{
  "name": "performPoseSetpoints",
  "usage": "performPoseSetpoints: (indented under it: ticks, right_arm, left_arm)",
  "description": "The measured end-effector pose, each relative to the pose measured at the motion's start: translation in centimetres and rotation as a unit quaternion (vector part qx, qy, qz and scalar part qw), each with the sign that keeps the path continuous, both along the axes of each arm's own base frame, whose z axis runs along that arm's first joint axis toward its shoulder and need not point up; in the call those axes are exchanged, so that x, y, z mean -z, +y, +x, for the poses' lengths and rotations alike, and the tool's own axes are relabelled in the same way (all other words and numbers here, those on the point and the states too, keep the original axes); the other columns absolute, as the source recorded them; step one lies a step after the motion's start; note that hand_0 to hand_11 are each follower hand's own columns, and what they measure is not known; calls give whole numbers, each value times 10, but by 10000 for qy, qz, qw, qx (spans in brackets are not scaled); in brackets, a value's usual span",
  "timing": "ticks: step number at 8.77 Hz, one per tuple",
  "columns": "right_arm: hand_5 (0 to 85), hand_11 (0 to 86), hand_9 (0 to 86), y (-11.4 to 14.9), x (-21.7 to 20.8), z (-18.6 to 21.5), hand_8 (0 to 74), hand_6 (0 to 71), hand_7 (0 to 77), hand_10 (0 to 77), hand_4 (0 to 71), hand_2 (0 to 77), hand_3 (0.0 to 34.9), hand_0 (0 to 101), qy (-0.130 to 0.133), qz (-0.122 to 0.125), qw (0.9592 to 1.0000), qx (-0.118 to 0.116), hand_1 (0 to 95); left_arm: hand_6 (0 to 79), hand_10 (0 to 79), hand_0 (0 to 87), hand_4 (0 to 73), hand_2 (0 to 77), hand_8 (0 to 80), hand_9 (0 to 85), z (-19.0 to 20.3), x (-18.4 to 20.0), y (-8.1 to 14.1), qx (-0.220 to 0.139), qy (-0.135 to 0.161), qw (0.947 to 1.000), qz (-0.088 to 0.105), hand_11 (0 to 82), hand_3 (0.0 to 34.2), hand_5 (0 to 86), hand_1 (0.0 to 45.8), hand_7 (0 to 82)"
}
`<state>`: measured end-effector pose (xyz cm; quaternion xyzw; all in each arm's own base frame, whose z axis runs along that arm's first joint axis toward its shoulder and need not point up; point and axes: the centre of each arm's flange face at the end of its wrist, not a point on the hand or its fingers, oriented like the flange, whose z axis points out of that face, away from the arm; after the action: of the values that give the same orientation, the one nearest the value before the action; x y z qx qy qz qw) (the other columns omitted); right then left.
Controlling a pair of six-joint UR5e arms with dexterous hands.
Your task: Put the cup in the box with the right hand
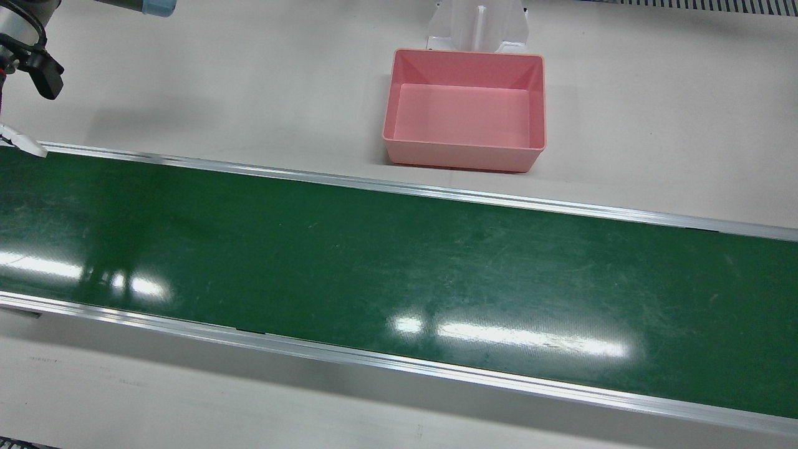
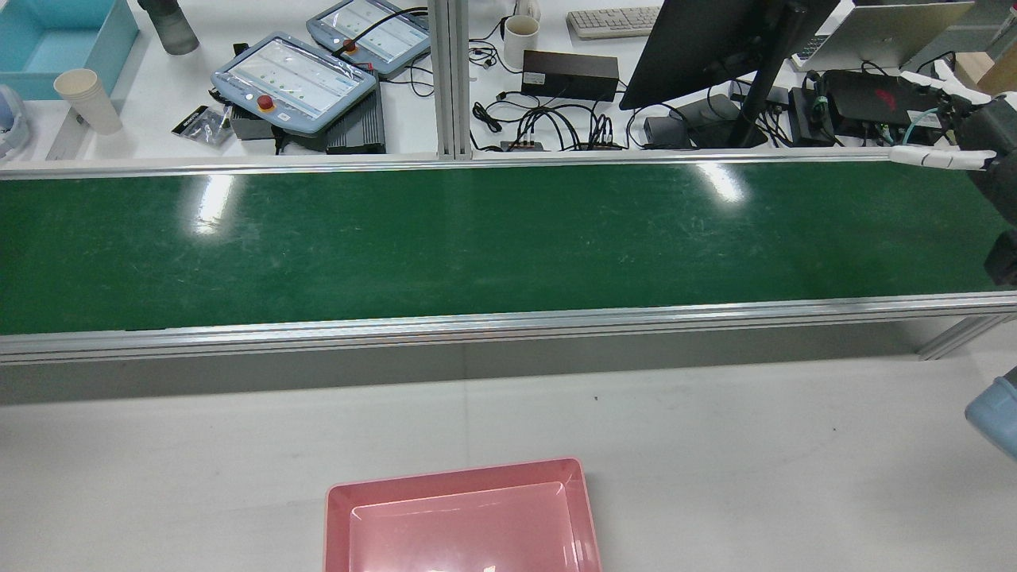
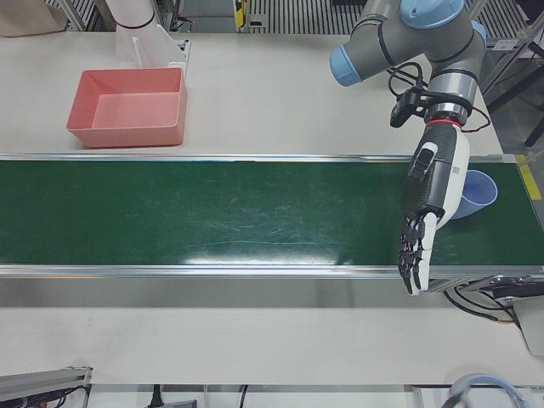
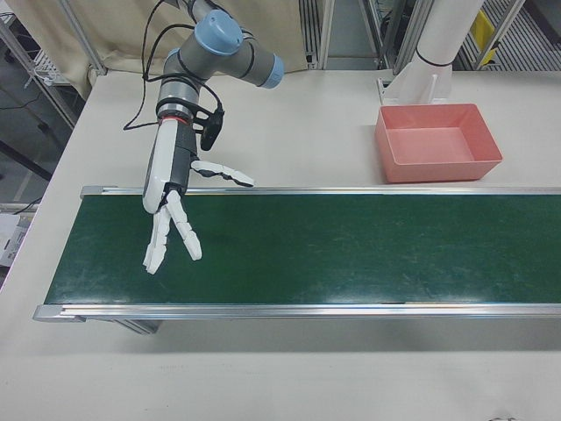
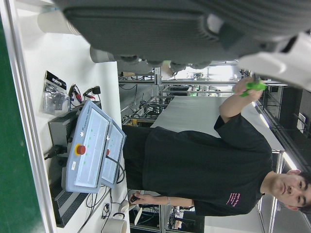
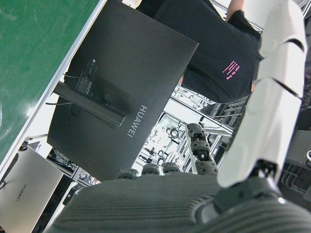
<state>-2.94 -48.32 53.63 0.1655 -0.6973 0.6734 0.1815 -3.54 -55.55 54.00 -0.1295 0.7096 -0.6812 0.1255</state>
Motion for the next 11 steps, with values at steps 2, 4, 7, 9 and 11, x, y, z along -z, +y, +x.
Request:
performPoseSetpoints:
  ticks: [2, 4, 7, 9, 11]
  right_arm:
    - [55, 5, 11, -1, -3, -1, 16, 16, 22, 0, 0, 114, 0, 479, 3, -25, 10000, 9, 175]
    - [55, 5, 11, -5, -12, -7, 16, 16, 22, 0, 0, 114, 0, 479, -53, -24, 10000, 42, 175]
    - [22, 5, 38, -16, -37, -19, 22, 16, 22, 0, 0, 65, 0, 318, -192, 138, 9996, 119, 76]
    - [11, 11, 33, -18, -40, -23, 11, 16, 22, 0, 0, 60, 0, 137, -212, 163, 9995, 158, 27]
    - [11, 5, 27, -21, -36, -27, 22, 16, 22, 0, 0, 65, 0, 169, -240, 208, 9993, 191, 33]
  left_arm:
    - [0, 0, 0, 11, 11, 0, 0, 0, 0, 0, 0, 0, 10000, 0, 0, 0, 5, 5, 5]
    - [0, 0, 0, 11, 11, 0, 0, 0, 0, 0, 0, 0, 10000, 1, 0, 0, 5, 5, 5]
    - [0, 0, 0, 11, 11, 0, 0, 0, 0, 0, 0, -1, 10000, -4, 0, 0, 5, 5, 5]
    - [5, 0, 0, 11, 11, 0, 0, 0, 0, 0, 0, 0, 10000, -3, 0, 0, 5, 5, 5]
    - [5, 0, 0, 11, 11, 0, 0, 0, 0, 0, 0, 0, 10000, -4, 0, 0, 5, 5, 5]
